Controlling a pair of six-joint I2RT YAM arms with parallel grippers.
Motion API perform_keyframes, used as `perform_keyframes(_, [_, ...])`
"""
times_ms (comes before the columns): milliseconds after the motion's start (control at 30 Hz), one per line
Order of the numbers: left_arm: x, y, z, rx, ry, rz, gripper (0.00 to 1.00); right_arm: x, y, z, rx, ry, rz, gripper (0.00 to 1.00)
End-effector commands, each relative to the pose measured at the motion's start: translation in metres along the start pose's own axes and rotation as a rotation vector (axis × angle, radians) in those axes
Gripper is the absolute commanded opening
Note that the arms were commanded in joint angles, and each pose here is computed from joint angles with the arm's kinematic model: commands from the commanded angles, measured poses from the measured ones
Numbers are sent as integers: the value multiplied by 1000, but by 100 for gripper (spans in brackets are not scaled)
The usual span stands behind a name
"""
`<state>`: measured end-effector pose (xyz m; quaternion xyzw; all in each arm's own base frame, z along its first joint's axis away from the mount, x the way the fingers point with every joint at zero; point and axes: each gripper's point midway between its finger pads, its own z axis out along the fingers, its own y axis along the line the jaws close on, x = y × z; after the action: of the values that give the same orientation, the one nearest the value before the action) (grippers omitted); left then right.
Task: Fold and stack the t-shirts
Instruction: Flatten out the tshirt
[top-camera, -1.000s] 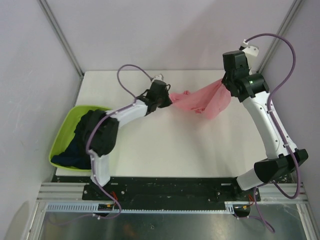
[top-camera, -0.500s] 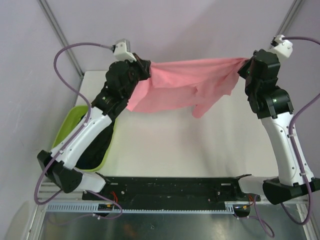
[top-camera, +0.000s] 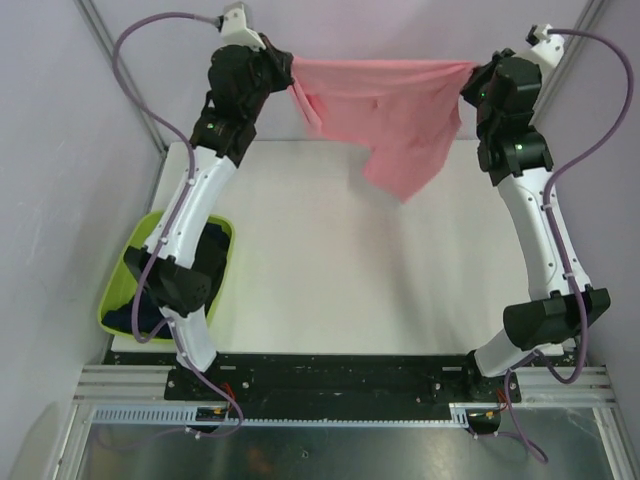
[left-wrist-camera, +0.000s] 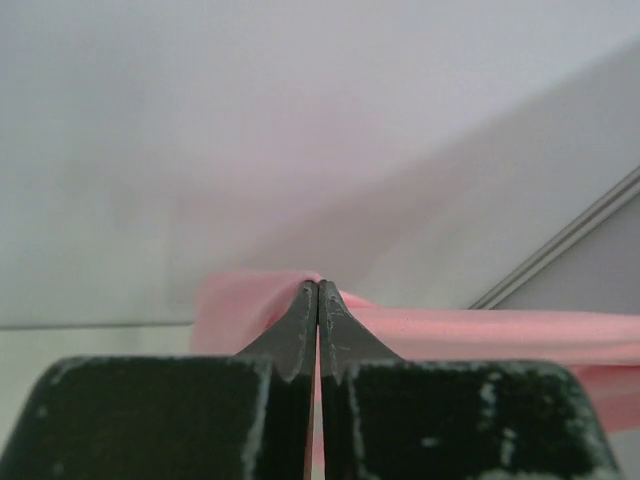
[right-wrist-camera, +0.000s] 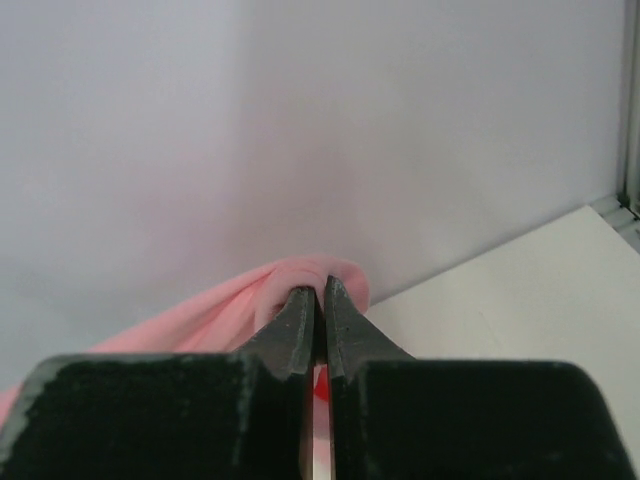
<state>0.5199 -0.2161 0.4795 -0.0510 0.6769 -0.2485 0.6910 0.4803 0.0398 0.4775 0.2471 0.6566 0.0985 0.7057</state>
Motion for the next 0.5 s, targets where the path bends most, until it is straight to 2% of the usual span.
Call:
perform_keyframes(0, [-78, -35, -46, 114, -126, 2, 0, -82, 15, -35, -57, -146, 86, 0])
perform_keyframes(100, [-56, -23, -61, 80, -43, 6, 0, -59, -14, -44, 8, -48, 75, 0])
perform_keyframes(167, [-23, -7, -64, 38, 53, 2, 0, -30, -39, -45, 50, 47, 81, 0])
perform_keyframes(267, [52, 24, -56, -24, 243, -32, 0, 40, -80, -32, 115, 226, 84, 0])
perform_keyframes(367, [148, 53, -45, -67, 464, -71, 1, 127, -124, -9, 195, 425, 62, 0])
perform_keyframes(433, [216, 75, -42, -107, 610, -88, 21, 184, -153, 2, 258, 565, 40, 3])
perform_keyframes(467, [246, 84, -44, -121, 678, -99, 33, 210, -167, 5, 287, 631, 33, 11])
